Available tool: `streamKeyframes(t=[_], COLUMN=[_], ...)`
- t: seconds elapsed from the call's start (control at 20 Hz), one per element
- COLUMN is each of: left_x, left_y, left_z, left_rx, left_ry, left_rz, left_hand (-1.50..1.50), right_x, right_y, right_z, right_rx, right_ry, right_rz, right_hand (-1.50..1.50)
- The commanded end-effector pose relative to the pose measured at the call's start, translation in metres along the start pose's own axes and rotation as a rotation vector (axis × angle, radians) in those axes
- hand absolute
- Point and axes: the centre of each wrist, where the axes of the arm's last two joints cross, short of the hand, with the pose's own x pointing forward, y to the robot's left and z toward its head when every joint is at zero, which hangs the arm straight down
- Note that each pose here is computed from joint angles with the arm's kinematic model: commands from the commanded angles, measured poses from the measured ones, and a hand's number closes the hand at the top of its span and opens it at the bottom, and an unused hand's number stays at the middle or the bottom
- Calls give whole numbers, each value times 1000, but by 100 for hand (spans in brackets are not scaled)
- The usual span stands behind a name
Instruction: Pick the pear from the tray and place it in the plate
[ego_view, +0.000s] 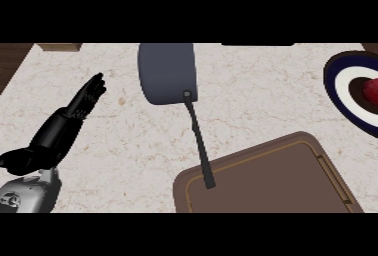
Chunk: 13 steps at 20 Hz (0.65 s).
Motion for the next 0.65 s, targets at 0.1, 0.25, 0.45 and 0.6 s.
streamKeyframes(t=[0.1,0.25,0.45,0.6], left_x=[4,7,4,2], left_y=[-4,-1,-4,5], left_z=[7,-5,-1,-2], left_rx=[6,7,13,11], left_ry=[2,-18,13,1], left_rz=[12,11,20,3], left_hand=[0,0,0,0], right_x=[8,10,27,6], right_y=[-37,-36,-53,-43], right_z=[35,33,41,45], right_rx=[88,94,107,138], right_ry=[-87,-97,-79,-81], right_rz=[-59,-61,-26,-59], right_hand=[-150,-150,-150,-150])
